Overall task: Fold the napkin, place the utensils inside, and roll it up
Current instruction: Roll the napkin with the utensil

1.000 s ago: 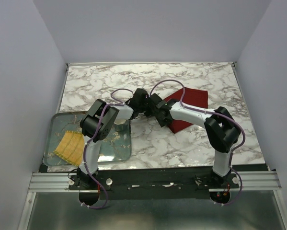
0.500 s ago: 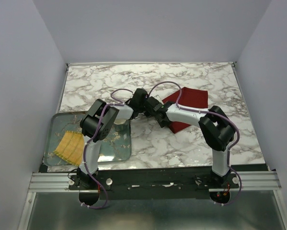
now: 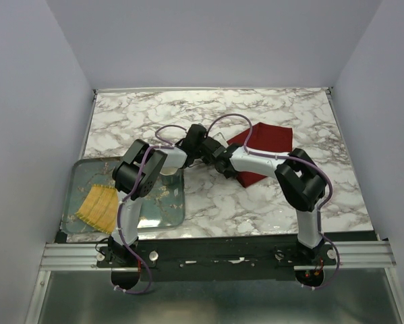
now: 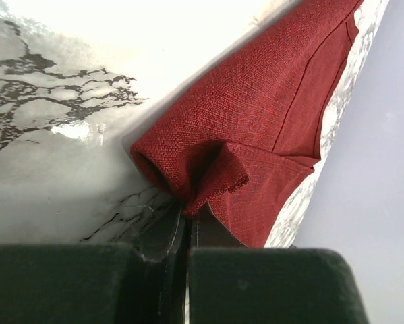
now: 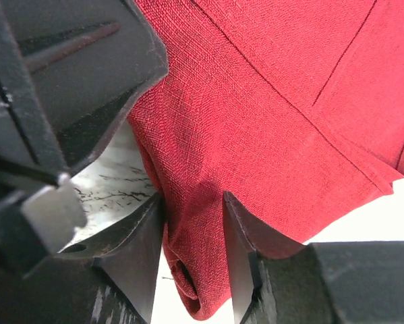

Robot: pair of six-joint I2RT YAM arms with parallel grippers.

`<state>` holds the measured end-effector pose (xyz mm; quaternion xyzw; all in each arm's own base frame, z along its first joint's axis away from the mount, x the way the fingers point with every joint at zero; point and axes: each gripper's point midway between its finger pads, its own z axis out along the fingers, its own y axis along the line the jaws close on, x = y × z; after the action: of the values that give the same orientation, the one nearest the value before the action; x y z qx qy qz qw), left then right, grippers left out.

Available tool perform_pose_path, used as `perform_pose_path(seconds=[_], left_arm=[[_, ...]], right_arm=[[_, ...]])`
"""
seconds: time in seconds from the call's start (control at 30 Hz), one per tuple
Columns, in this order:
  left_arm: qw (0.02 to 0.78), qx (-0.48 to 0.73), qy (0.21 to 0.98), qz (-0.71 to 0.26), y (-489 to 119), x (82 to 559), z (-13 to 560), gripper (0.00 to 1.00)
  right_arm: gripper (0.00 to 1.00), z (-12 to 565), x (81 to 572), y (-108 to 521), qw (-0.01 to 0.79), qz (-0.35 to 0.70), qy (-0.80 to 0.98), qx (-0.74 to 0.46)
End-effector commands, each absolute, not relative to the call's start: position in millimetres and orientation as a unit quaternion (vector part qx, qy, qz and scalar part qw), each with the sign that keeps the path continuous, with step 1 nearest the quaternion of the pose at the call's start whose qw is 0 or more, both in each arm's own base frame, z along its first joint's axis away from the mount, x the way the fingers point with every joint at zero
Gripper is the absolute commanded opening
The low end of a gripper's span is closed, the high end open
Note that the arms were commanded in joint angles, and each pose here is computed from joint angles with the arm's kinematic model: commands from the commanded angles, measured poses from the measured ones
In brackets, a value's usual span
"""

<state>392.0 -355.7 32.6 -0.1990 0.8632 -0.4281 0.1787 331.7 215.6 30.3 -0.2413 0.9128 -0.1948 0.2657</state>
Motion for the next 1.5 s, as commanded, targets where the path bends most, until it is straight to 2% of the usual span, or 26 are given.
perform_pose_path(seconds=[0.0,0.2,0.23,0.5,0.53,0.7,0.8,0.83,1.03,1.33,1.47], left_arm=[[0.163,-0.195,0.87,-0.422,-357,385,27,0.04],[0.163,-0.195,0.87,-0.422,-356,386,27,0.04],[0.164,-0.193,0.871,-0.421,-356,386,27,0.04],[0.177,-0.18,0.877,-0.41,-355,390,31,0.04],[0.18,-0.178,0.877,-0.408,-355,392,33,0.04],[0.196,-0.157,0.885,-0.392,-353,397,39,0.13],[0.202,-0.145,0.888,-0.386,-353,399,45,0.22],[0.207,-0.138,0.888,-0.386,-352,400,48,0.29],[0.227,-0.114,0.893,-0.372,-347,401,66,0.46],[0.253,-0.074,0.896,-0.356,-340,389,95,0.52],[0.263,-0.067,0.901,-0.339,-334,378,101,0.59]], right_arm=[[0.44,4,327,212,0.241,-0.212,0.913,-0.252],[0.35,-6,323,209,0.232,-0.215,0.914,-0.254],[0.28,-6,324,209,0.232,-0.212,0.915,-0.255],[0.06,-1,317,226,0.222,-0.149,0.928,-0.259],[0.01,0,317,226,0.221,-0.139,0.931,-0.254],[0.01,4,313,243,0.197,-0.046,0.948,-0.246],[0.01,15,311,254,0.192,0.017,0.951,-0.243],[0.0,17,314,253,0.19,0.028,0.952,-0.24],[0.01,33,318,256,0.168,0.152,0.951,-0.209],[0.01,43,323,245,0.128,0.283,0.933,-0.183],[0.0,44,326,244,0.11,0.33,0.922,-0.172]])
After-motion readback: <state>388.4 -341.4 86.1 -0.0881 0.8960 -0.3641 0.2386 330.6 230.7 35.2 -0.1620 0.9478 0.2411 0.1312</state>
